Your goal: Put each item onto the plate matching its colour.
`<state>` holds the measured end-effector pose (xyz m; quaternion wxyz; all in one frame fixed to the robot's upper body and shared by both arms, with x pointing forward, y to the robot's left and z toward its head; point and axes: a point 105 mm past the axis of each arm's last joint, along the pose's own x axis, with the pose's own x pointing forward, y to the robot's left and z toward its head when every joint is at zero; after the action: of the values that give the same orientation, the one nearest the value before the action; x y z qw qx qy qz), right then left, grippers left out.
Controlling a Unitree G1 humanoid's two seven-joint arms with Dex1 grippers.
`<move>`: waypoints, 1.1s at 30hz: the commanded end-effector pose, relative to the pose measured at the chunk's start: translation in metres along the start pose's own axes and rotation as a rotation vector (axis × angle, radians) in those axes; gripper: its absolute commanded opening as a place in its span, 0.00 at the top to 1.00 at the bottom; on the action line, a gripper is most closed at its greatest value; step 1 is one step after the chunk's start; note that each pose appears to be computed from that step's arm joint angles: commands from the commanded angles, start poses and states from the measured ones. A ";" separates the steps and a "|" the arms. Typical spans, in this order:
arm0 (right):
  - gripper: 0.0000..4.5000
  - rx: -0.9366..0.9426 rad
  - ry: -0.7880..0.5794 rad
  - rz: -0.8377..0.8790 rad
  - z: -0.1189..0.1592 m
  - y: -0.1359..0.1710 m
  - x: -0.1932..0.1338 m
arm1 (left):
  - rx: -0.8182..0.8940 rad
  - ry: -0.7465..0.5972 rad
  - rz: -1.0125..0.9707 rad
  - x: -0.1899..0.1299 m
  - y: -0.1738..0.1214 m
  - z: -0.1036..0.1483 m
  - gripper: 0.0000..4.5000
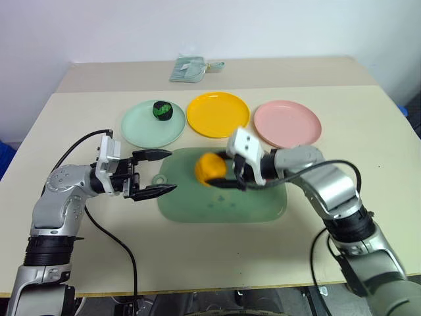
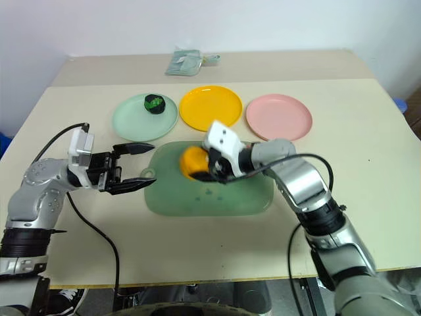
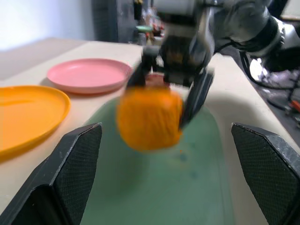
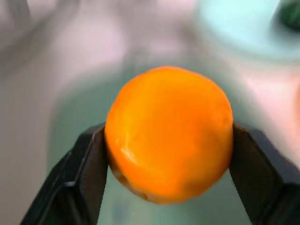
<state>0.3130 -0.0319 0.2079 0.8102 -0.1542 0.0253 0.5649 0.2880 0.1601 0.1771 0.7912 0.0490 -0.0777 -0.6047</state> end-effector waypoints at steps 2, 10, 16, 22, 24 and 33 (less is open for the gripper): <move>0.33 -0.043 -0.120 -0.340 0.031 -0.061 -0.007 | 0.064 -0.042 0.145 0.001 0.025 0.015 0.00; 0.33 -0.091 -0.101 -0.627 0.023 -0.123 0.042 | 0.149 0.067 0.423 0.008 0.059 -0.011 0.00; 0.10 -0.029 -0.073 -0.612 0.004 -0.136 0.058 | 0.203 0.052 0.498 0.013 0.065 -0.010 0.00; 0.01 0.025 -0.115 -0.633 0.007 -0.144 0.050 | 0.199 0.029 0.534 0.005 0.064 -0.009 0.00; 0.01 0.085 -0.218 -0.667 0.024 -0.153 0.036 | 0.203 0.017 0.506 0.005 0.059 -0.008 0.00; 0.01 0.061 -0.241 -0.217 0.040 -0.088 -0.042 | -0.050 -0.120 0.007 0.005 -0.007 0.016 0.00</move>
<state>0.4000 -0.0957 0.2789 0.8988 -0.0416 -0.0947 0.4260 0.2924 0.1543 0.1779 0.8141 0.0010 -0.0924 -0.5734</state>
